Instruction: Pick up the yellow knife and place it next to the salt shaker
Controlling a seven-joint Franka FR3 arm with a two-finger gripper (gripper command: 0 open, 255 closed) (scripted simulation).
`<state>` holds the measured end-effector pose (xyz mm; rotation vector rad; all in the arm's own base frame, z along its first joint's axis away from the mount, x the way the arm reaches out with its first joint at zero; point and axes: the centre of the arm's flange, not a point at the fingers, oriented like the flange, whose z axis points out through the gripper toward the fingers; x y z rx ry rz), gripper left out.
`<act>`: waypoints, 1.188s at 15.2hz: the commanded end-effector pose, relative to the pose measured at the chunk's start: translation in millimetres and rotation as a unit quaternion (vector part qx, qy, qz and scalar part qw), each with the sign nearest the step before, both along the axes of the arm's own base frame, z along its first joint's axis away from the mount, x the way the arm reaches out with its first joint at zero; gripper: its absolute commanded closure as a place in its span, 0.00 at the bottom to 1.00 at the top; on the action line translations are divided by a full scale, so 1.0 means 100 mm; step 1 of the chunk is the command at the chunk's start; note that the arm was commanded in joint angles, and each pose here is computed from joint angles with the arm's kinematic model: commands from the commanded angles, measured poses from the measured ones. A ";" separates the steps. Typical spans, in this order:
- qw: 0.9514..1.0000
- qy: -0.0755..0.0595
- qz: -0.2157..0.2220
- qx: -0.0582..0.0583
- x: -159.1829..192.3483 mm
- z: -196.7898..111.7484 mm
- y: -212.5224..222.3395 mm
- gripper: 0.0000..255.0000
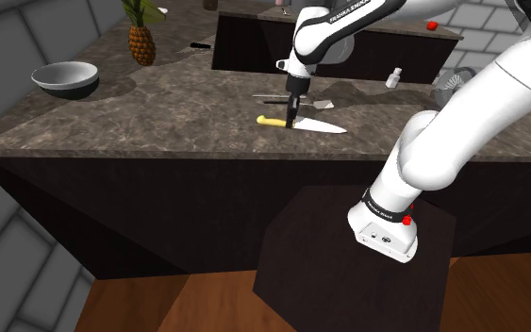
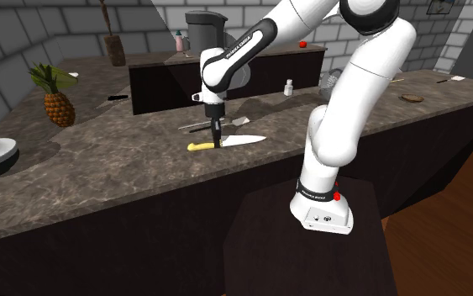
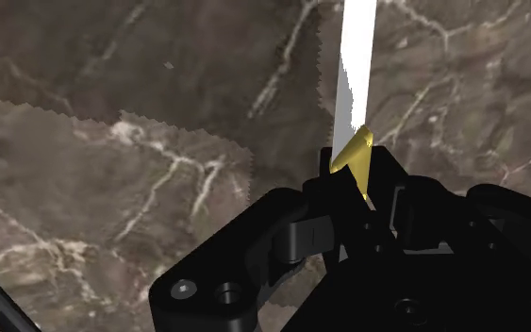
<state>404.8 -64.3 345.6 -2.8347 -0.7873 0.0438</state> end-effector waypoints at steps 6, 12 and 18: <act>1.000 0.001 0.000 0.000 0.00 0.36 0.00 1.00; 1.000 0.001 0.000 0.000 0.00 0.67 0.00 1.00; 1.000 0.001 0.000 0.000 0.00 0.99 0.00 1.00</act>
